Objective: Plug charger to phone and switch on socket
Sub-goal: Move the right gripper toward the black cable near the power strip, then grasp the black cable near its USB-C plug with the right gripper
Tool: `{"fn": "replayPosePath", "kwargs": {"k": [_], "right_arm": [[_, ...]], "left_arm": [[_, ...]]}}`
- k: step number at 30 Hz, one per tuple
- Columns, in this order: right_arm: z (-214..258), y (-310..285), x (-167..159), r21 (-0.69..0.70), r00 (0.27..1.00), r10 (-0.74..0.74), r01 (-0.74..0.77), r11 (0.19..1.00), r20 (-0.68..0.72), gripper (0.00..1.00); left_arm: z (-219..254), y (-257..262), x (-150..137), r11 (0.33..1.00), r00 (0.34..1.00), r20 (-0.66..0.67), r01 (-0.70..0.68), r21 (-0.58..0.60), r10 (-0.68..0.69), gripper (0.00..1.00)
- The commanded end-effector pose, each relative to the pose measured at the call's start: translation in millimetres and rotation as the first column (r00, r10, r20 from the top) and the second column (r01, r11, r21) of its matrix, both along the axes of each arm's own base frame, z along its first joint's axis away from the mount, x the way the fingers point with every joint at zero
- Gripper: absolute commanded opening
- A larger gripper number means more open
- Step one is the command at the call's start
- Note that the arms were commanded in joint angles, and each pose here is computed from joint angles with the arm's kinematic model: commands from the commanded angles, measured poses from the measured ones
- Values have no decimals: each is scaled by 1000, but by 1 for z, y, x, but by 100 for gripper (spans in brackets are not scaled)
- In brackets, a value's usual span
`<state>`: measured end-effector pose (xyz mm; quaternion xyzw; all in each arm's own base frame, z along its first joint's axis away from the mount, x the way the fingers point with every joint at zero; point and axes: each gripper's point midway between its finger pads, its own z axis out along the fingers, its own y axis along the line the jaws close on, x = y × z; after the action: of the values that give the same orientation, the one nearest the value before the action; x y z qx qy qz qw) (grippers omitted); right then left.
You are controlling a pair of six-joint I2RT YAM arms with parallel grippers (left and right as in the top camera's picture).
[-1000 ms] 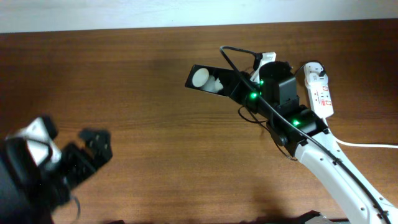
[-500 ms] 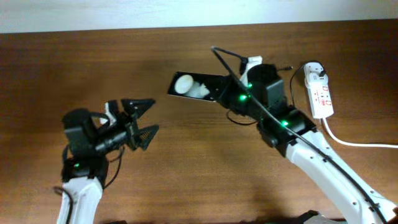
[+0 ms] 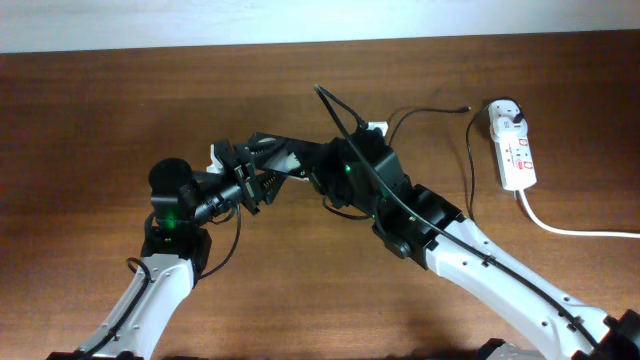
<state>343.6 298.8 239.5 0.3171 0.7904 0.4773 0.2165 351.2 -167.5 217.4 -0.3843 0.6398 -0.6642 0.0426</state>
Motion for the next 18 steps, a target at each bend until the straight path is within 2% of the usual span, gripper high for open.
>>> {"fn": "replayPosePath", "kwargs": {"k": [1,5,8,10,18], "right_arm": [[5,3,3,6,1000,-20,20,1000,5,4],[-6,1,-3,27,995,-48,51,998,-84,4],[-5,10,-11,92,989,-15,29,995,-150,4],[-5,11,-12,97,988,-7,22,995,-154,4],[-4,19,-21,134,982,45,-20,991,-186,4]], "left_arm": [[1,2,6,999,999,4,-36,2,36,43],[1,5,11,998,998,5,-68,7,68,35],[0,7,13,996,997,6,-83,11,83,29],[0,7,13,997,997,6,-83,10,83,20],[0,9,15,995,995,6,-102,13,102,7]]}}
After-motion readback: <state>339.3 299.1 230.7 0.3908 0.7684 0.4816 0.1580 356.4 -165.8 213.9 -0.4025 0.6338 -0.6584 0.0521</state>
